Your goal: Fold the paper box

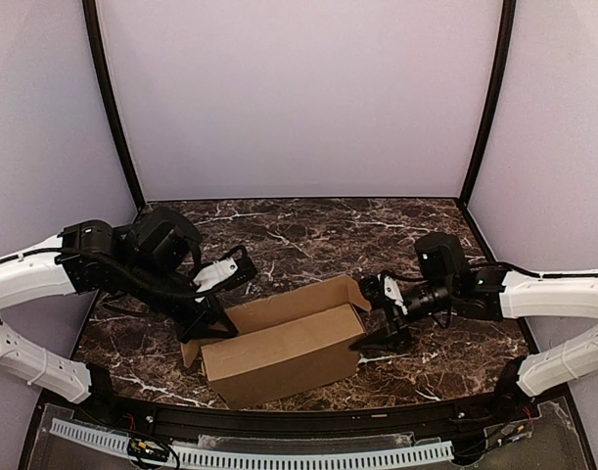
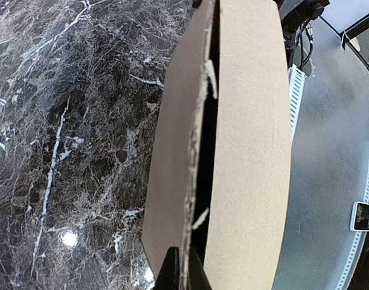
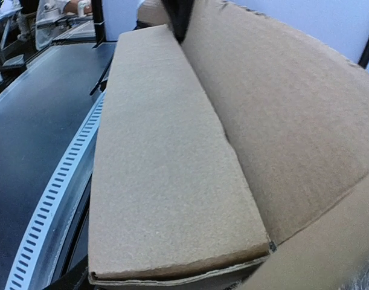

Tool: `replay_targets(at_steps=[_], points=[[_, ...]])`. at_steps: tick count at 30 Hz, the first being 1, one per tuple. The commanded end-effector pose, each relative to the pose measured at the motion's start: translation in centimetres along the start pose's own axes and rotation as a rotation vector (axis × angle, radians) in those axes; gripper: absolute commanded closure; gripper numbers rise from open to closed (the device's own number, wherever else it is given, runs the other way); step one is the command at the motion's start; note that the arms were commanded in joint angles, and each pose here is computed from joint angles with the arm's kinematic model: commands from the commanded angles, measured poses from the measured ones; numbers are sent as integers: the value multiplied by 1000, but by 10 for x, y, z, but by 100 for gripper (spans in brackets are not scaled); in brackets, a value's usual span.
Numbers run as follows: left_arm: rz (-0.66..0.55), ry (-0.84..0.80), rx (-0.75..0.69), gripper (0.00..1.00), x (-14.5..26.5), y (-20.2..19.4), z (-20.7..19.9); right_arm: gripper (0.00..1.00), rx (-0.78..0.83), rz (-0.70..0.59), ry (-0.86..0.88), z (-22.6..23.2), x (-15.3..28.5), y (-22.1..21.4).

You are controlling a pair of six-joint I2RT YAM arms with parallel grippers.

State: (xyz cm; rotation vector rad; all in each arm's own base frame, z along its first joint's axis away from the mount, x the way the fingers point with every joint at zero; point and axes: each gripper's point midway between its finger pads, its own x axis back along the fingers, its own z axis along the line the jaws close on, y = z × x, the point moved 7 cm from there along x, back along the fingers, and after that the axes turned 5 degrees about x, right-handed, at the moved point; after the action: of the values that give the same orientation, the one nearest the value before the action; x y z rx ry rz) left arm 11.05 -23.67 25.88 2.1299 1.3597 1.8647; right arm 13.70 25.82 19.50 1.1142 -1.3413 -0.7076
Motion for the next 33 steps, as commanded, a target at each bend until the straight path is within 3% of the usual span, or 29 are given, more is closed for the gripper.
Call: replay_targets(at_steps=[1, 2, 4, 5, 11, 17, 25, 29, 33], points=[[107, 86, 77, 99, -10, -18, 11, 28, -15, -43, -153, -15, 9, 13], [104, 91, 79, 99, -9, -17, 12, 26, -21, -48, -161, -15, 10, 13], [94, 110, 80, 99, -7, -14, 13, 3, -62, -40, -199, -18, 11, 11], [92, 115, 81, 99, -6, -13, 13, 2, -78, -30, -221, -20, 11, 11], [88, 171, 93, 99, -5, -12, 18, 1, -136, 3, -294, -22, 18, 9], [96, 200, 100, 99, -8, -12, 21, 1, -266, 75, -502, -39, 35, 11], [104, 226, 110, 99, -12, -12, 25, 1, -444, -28, -504, -24, 56, 44], [102, 228, 115, 99, -14, -12, 25, 1, -433, -89, -528, -10, 46, 72], [103, 224, 118, 99, -16, -12, 25, 7, -426, -61, -511, 0, 13, 86]])
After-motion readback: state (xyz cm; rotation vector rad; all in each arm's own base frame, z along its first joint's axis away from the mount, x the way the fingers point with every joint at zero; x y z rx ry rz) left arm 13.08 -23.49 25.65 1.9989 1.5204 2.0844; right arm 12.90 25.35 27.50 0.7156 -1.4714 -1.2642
